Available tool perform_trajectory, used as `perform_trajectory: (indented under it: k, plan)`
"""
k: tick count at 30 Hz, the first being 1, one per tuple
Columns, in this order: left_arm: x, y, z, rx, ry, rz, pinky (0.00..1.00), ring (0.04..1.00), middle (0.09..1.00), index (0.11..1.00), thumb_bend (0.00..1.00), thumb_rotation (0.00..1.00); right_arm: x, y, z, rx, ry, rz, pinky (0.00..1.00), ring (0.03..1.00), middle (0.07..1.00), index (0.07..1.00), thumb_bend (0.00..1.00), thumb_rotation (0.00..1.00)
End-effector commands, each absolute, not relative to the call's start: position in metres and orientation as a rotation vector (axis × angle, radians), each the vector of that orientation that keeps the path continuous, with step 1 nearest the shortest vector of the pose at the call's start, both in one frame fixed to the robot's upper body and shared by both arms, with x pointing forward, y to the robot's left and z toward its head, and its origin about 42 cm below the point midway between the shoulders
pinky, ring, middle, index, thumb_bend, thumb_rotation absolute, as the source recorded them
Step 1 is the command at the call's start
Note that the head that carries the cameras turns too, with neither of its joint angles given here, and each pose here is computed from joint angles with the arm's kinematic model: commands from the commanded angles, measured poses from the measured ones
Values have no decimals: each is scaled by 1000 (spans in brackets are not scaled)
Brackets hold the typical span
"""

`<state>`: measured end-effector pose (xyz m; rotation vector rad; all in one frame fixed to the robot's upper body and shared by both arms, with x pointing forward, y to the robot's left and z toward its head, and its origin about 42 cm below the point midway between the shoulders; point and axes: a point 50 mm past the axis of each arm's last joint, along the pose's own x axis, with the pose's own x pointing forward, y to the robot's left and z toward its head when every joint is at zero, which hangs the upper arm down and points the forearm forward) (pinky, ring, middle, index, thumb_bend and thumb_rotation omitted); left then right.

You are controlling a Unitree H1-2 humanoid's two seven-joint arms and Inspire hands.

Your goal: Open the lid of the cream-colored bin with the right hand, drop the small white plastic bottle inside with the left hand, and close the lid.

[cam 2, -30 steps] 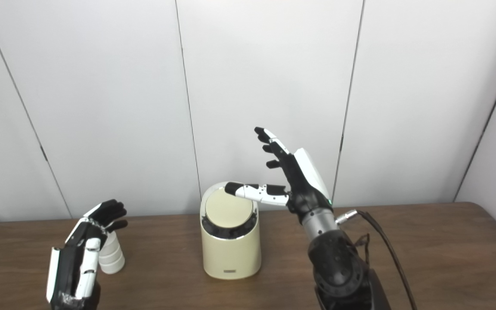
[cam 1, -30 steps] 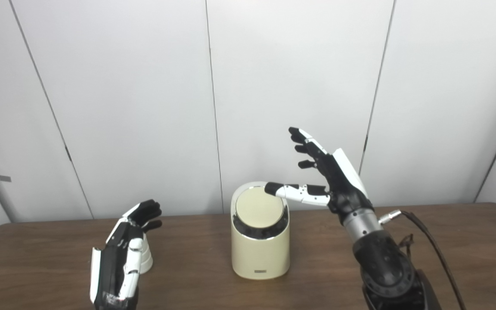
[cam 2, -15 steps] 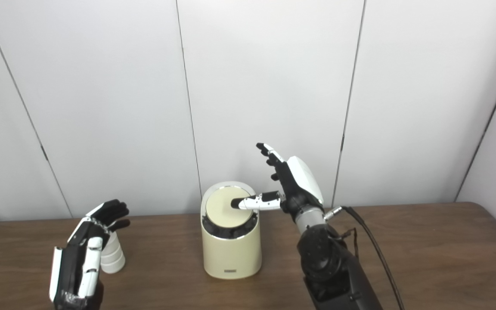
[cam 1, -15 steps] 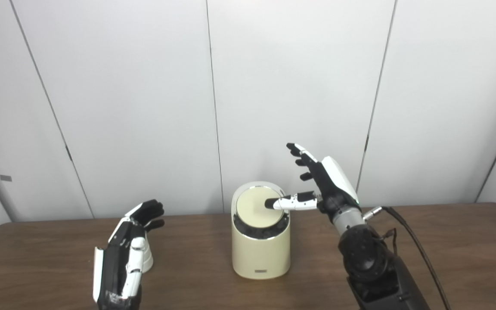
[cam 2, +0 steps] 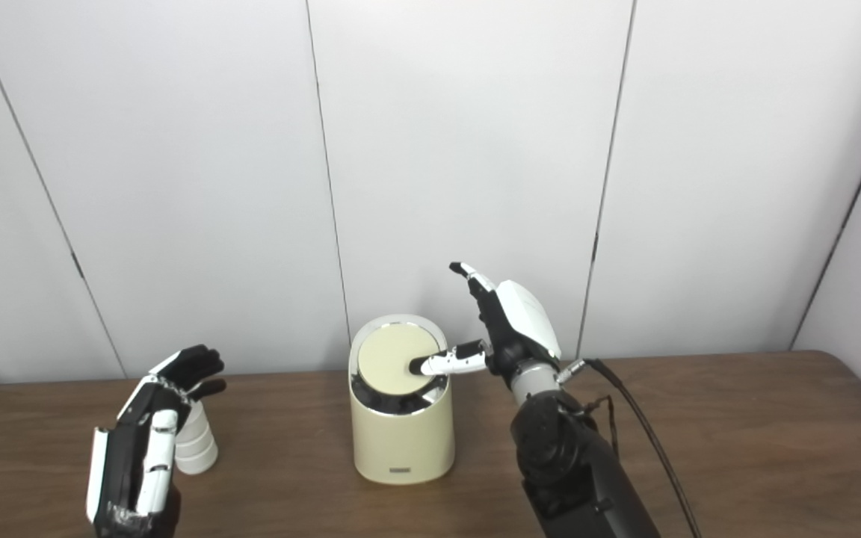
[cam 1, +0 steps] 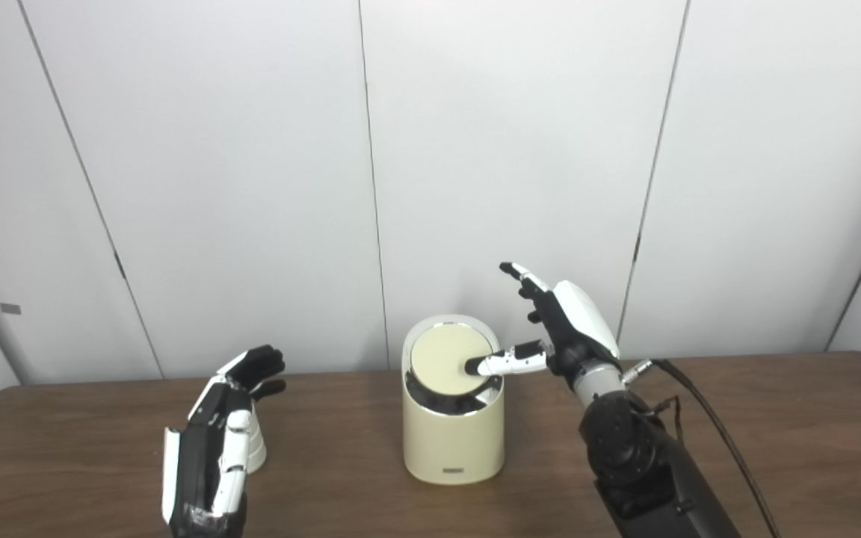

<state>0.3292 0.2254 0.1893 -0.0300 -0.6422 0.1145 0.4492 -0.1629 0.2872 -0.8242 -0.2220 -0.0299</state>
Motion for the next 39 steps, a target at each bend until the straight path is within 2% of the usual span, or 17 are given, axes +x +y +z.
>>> perform_trajectory:
  k: [1, 7, 14, 21, 28, 39]
  plan:
    - [336, 220, 212, -35, -731, 106, 700, 760, 761, 755, 246, 726, 453, -158, 320, -842, -324, -66, 737, 881, 923, 905, 934, 297]
    - [337, 219, 212, -36, -731, 107, 700, 762, 762, 757, 254, 728, 455, -157, 316, -885, -332, -70, 711, 867, 911, 896, 969, 321]
    - [337, 219, 214, -39, -735, 109, 704, 761, 765, 758, 246, 730, 456, -155, 309, -950, -342, -78, 711, 865, 913, 893, 990, 176]
    - [335, 220, 214, -37, -736, 111, 706, 763, 764, 758, 242, 725, 453, -154, 308, -979, -361, -86, 720, 862, 909, 889, 930, 12]
    - [336, 220, 214, -38, -739, 114, 703, 760, 764, 757, 238, 713, 452, -153, 309, -999, -373, -92, 712, 859, 907, 887, 881, 0]
    - [336, 221, 214, -21, -739, 110, 700, 760, 763, 759, 239, 733, 447, -155, 307, -974, -387, -97, 653, 826, 890, 869, 873, 0]
